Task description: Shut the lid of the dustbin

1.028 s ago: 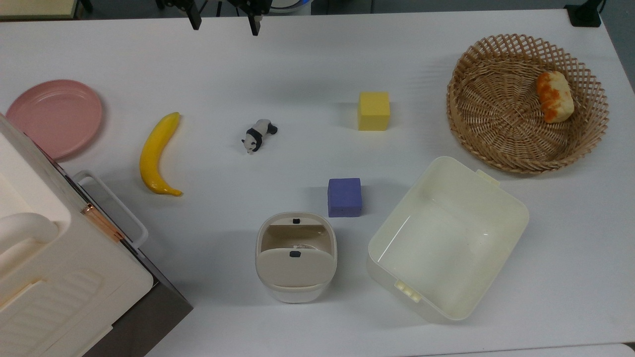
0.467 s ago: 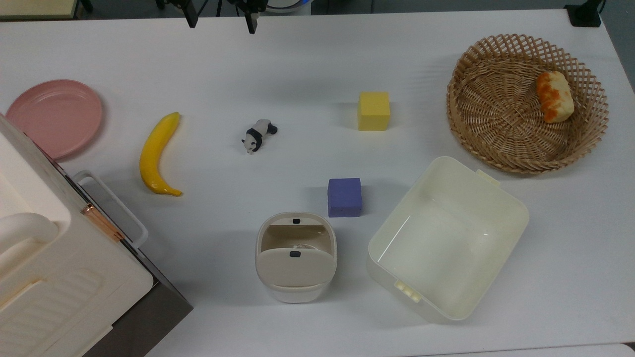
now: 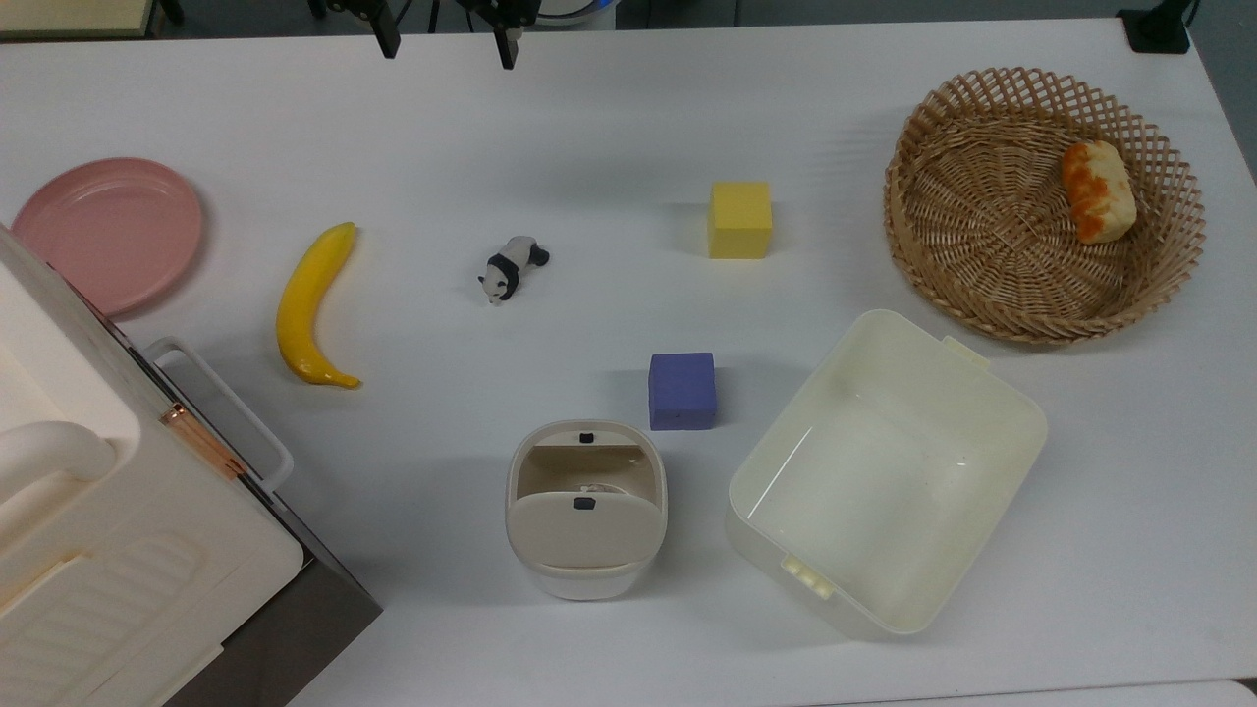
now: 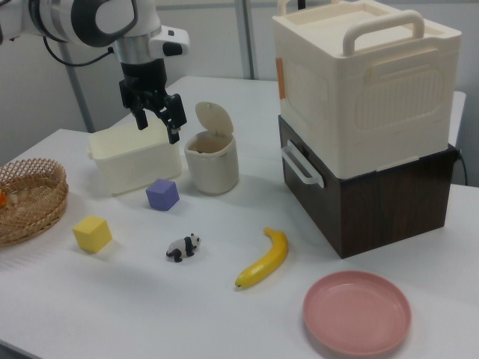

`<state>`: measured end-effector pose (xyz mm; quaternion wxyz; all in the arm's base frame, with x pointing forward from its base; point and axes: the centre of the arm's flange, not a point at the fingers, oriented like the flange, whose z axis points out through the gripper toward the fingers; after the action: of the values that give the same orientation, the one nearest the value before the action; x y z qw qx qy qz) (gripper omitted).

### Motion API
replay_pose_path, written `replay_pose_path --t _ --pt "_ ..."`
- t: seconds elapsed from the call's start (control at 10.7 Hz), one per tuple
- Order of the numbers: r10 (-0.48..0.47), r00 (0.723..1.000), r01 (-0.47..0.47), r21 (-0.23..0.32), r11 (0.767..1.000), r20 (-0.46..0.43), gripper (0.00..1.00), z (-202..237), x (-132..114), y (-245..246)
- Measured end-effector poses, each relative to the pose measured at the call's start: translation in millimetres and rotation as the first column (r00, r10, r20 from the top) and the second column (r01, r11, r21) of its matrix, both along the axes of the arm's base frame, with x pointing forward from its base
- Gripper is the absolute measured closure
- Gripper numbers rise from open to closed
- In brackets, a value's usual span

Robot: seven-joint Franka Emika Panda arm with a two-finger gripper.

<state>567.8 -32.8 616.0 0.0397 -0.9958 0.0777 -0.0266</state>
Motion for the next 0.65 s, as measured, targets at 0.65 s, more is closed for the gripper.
replay_pose_path --t 0.65 --pt "0.014 1.0 -0.014 0.0 1.0 -0.014 0.0 -7.9 4.2 7.7"
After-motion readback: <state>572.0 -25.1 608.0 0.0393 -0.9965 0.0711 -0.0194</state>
